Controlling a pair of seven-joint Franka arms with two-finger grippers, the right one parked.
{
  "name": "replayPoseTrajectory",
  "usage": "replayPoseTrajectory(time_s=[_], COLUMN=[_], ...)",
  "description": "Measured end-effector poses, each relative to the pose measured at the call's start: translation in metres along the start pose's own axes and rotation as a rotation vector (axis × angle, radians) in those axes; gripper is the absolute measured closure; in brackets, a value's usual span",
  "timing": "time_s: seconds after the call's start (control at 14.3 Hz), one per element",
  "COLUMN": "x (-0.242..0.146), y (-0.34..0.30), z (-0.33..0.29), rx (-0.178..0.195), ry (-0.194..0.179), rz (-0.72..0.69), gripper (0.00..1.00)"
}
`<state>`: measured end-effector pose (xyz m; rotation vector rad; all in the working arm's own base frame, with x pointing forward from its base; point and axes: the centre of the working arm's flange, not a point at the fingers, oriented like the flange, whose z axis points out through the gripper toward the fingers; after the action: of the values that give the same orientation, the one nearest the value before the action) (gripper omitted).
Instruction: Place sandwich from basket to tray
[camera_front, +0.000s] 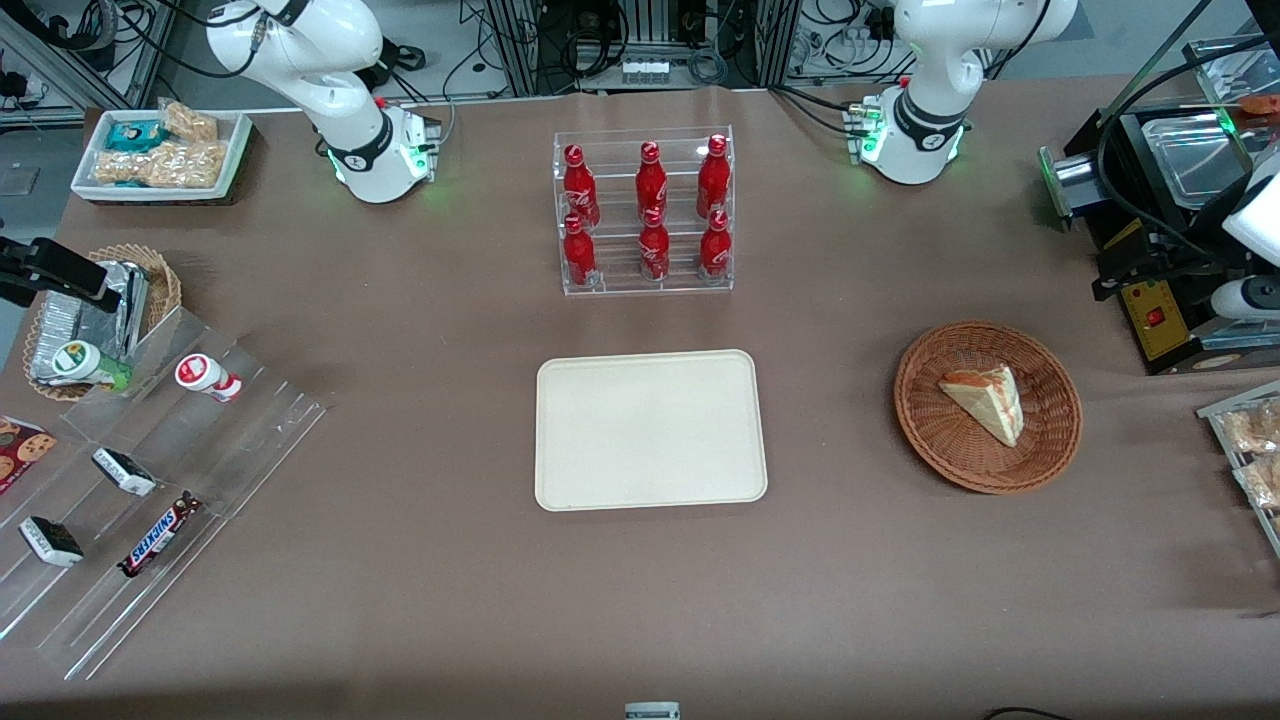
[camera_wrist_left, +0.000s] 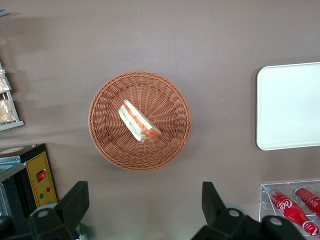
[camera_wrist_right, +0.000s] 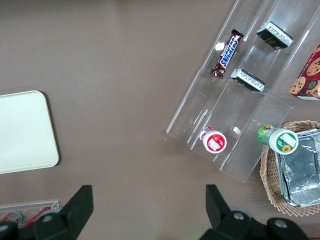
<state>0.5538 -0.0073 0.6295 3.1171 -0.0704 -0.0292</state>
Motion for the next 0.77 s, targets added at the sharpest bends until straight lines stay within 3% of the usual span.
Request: replayPoseTrajectory(time_s=[0.49, 0.77], x=[-0.0001, -0.0033], y=[0.0009, 0.001], z=[0.0001, 0.0027], rx=[0.0, -0.001], ry=[-0.001, -0.031], rz=[0.002, 0.002], gripper=[0.0, 0.0])
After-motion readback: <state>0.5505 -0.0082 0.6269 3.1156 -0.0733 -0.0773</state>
